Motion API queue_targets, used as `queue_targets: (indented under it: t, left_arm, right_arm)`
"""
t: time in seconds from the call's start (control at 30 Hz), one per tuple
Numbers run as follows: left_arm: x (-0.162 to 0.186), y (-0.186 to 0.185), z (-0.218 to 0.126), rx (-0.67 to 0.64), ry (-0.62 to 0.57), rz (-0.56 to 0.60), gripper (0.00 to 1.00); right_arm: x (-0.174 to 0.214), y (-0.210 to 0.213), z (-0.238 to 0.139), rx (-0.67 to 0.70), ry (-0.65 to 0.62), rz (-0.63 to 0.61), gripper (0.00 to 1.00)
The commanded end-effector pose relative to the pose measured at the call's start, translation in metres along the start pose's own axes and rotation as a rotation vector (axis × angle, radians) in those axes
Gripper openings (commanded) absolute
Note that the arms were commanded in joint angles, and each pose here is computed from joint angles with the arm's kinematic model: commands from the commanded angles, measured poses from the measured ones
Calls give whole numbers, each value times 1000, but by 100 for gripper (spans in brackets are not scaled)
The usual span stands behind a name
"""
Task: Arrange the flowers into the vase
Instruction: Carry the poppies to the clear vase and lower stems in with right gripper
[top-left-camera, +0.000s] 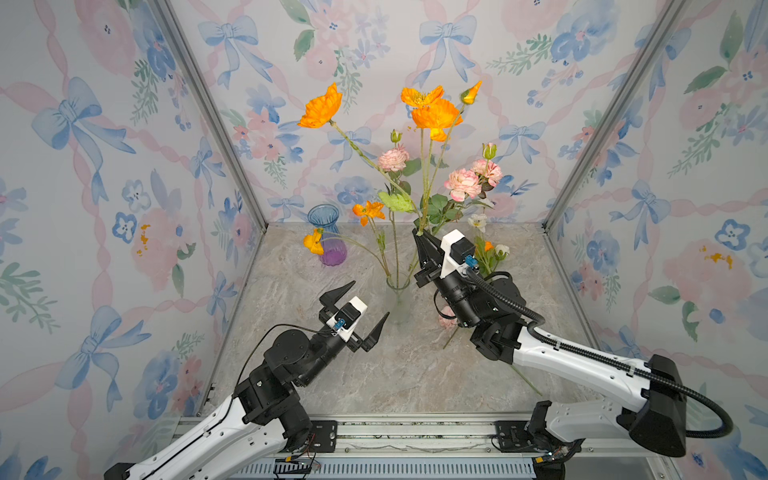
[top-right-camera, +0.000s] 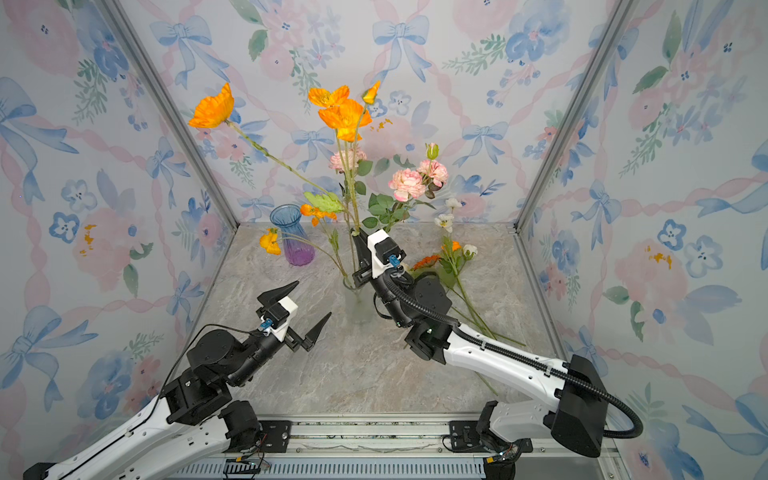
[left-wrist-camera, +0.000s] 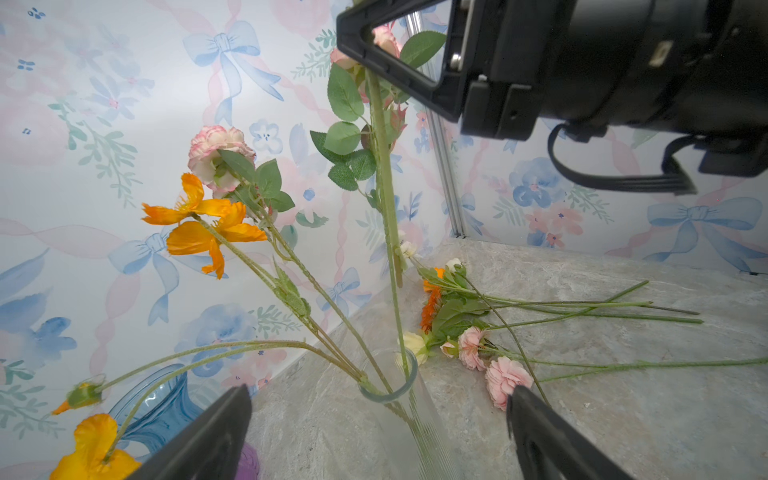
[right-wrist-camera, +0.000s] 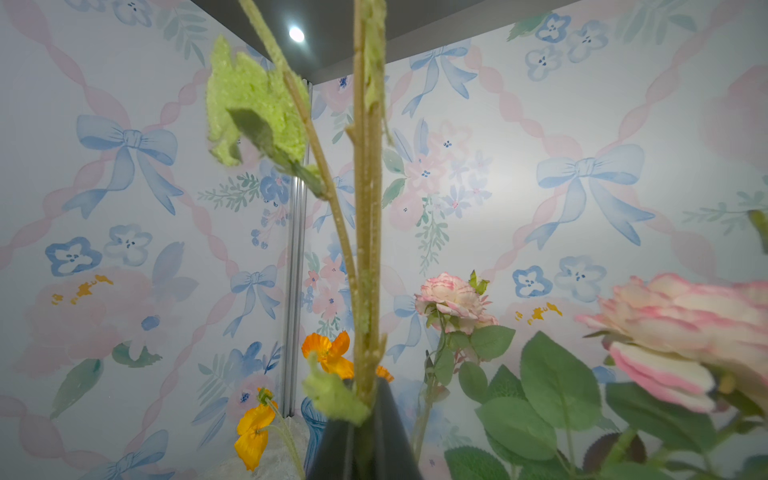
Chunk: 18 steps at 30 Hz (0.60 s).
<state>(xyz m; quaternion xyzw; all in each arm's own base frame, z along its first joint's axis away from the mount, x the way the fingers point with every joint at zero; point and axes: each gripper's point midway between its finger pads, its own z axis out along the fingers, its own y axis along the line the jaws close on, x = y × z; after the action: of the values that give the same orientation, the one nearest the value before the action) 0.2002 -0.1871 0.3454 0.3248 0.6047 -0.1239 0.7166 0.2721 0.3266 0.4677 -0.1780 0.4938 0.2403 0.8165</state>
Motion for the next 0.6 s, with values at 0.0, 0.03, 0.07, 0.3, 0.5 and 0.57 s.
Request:
queue_targets:
  t: [0.0, 0.03, 0.07, 0.3, 0.5, 0.57]
  left_arm:
    - [14, -5, 5, 13, 44, -9, 98]
    - [15, -5, 6, 15, 47, -8, 98]
    - [16, -6, 7, 17, 51, -8, 98]
    - [17, -4, 7, 12, 52, -11, 98]
    - [20, -6, 9, 20, 63, -5, 98]
    - [20, -6, 9, 21, 62, -5, 98]
  right_arm:
    - [-5, 7, 3, -4, -79, 43, 0]
    - [1, 10, 5, -8, -70, 38, 0]
    - [8, 12, 7, -7, -64, 33, 0]
    - [55, 11, 16, 38, 4, -13, 0]
    - [91, 13, 16, 44, 67, -69, 1]
    - [102, 12, 15, 50, 81, -86, 1]
